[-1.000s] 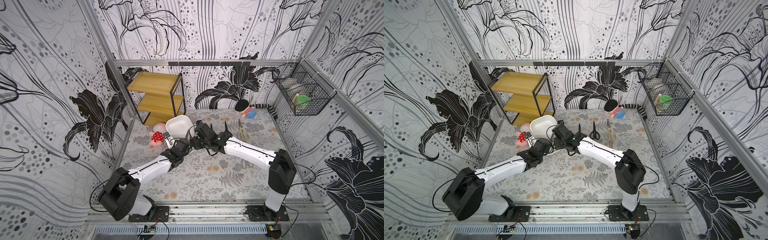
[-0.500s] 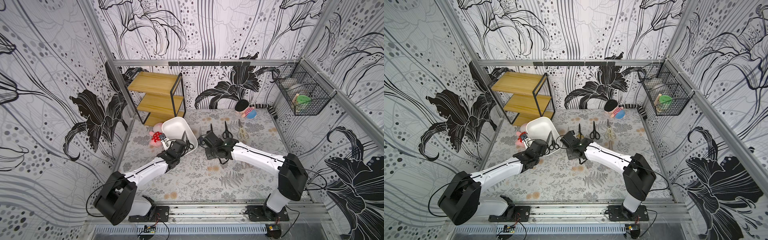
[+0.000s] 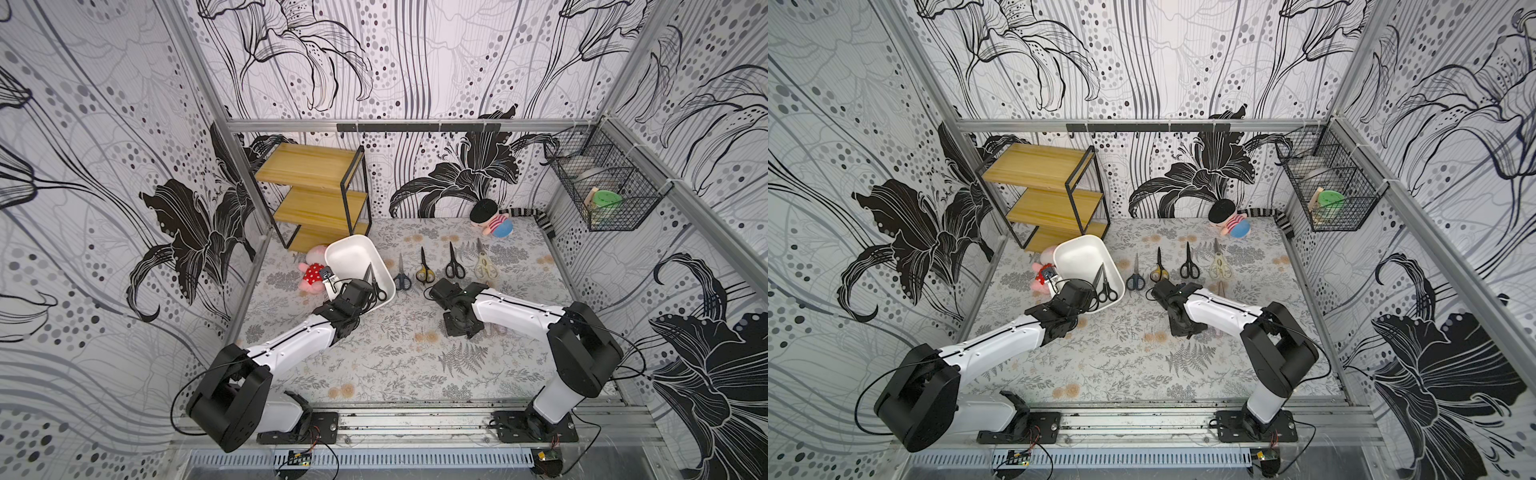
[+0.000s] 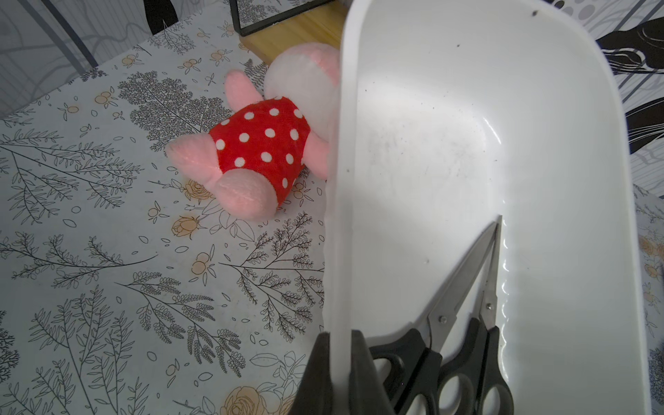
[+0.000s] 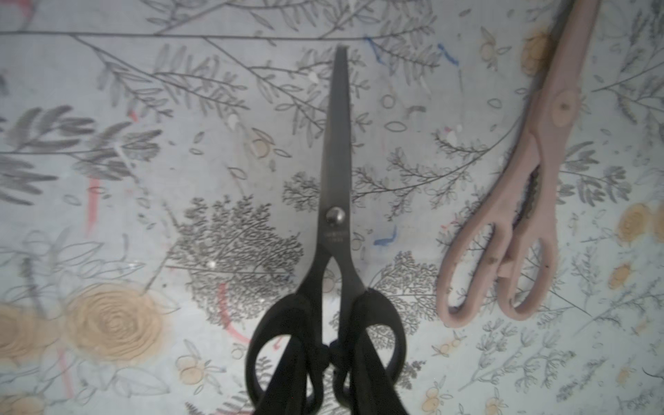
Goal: Take the scissors out of the storage box
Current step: Place the scissors at the center of the board.
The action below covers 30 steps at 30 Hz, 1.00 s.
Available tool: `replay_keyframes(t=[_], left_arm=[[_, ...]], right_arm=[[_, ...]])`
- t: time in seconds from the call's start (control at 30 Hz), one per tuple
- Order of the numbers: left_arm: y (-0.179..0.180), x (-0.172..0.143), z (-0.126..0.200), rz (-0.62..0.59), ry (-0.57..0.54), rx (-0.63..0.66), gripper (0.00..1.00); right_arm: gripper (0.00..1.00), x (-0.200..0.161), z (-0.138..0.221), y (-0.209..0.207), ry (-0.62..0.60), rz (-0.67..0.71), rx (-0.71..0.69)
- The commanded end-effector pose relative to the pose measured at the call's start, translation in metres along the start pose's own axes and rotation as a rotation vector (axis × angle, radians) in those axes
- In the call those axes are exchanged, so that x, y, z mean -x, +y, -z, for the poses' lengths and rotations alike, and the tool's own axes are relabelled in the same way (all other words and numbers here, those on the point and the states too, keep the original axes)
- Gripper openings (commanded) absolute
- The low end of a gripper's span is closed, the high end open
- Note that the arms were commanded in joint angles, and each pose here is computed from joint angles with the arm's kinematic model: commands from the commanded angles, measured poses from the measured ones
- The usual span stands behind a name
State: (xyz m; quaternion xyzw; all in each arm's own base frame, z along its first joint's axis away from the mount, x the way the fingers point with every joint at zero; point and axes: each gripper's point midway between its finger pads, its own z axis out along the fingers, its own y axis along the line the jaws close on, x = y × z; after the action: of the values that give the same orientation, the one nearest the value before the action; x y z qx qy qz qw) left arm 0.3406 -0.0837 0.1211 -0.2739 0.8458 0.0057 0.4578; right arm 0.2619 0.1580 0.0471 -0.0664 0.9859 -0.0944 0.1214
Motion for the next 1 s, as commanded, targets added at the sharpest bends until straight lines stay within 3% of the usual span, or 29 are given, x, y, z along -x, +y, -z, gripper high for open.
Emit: replay_keyframes(t=[0.0, 0.5, 0.63, 0.73, 0.97], left_arm=[[-0.014, 0.026, 0.007, 0.036, -0.058, -0.041, 0.0], [-0.006, 0.027, 0.012, 0.04, -0.067, -0.037, 0.0], [-0.004, 0.026, 0.012, 0.043, -0.07, -0.033, 0.0], [-0.004, 0.027, 0.012, 0.046, -0.07, -0.031, 0.0], [-0.005, 0.028, 0.012, 0.055, -0.074, -0.032, 0.0]], right_arm=[[0.0, -0.004, -0.008, -0.015, 0.03, 0.019, -0.055], [0.0, 0.004, -0.035, -0.027, 0.077, -0.006, -0.057], [0.08, 0.005, -0.038, -0.025, 0.081, -0.008, -0.049], [0.21, 0.005, -0.039, -0.024, 0.083, -0.01, -0.042], [0.32, 0.01, -0.03, -0.029, 0.069, -0.025, -0.046]])
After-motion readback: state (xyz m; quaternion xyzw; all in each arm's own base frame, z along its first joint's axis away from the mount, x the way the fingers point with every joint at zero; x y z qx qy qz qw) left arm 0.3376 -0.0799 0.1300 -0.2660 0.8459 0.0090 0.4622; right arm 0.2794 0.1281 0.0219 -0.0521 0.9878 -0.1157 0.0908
